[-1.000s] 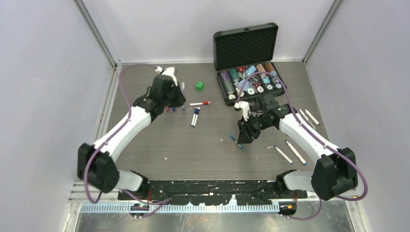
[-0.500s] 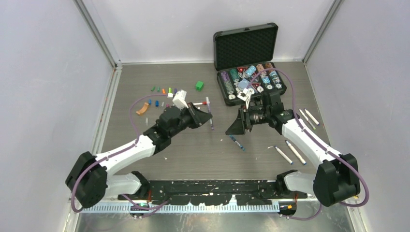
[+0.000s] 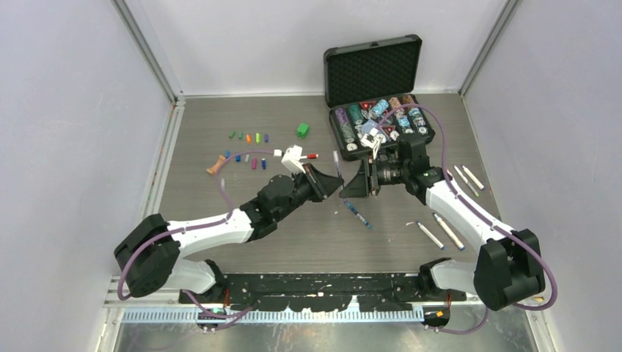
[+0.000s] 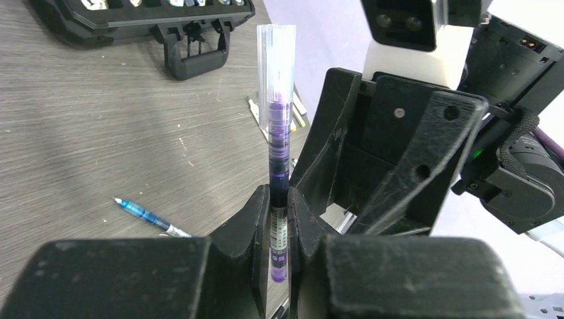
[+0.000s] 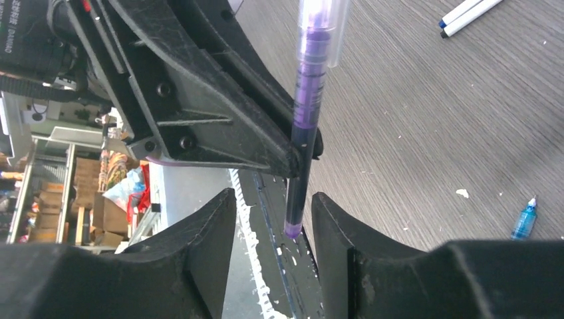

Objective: Open the pen caps
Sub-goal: Open the pen cap from the pen.

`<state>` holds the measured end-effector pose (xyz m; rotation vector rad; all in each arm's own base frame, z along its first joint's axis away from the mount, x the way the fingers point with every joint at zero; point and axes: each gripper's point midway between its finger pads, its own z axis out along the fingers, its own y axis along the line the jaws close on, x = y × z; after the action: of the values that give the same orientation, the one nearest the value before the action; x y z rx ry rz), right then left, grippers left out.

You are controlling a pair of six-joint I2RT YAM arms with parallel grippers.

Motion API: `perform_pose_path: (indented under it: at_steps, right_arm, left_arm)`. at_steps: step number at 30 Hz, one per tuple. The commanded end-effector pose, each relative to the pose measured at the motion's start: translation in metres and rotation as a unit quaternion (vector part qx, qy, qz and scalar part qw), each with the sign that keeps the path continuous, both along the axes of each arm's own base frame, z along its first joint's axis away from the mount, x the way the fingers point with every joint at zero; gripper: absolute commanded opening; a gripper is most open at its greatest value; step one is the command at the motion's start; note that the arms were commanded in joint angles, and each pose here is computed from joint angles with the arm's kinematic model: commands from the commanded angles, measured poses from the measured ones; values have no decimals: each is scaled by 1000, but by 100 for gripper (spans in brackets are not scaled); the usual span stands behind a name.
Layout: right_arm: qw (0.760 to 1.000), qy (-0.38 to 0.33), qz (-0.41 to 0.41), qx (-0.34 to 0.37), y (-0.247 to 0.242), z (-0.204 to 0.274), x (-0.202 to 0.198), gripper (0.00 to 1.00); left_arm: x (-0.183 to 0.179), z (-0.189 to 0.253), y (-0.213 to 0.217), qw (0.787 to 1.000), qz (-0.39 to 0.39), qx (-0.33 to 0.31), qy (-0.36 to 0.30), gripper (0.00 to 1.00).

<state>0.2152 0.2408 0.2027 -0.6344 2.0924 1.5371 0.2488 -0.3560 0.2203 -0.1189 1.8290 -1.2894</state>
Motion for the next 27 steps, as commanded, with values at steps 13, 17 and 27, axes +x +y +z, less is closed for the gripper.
perform_pose_path:
  at_steps: [13,17,27]
  right_arm:
    - [1000,-2,-7,4,2,2,8,13]
    - [1000,-11,-5,0,1,1,6,0]
    - [999,-32,16,-3,1,1,-4,0]
  left_arm:
    - [-4,47,-19,997,-1,-71,-34,0]
    - [-2,53,-11,996,13,-74,-50,35]
    - [38,79,22,995,54,-76,-32,61]
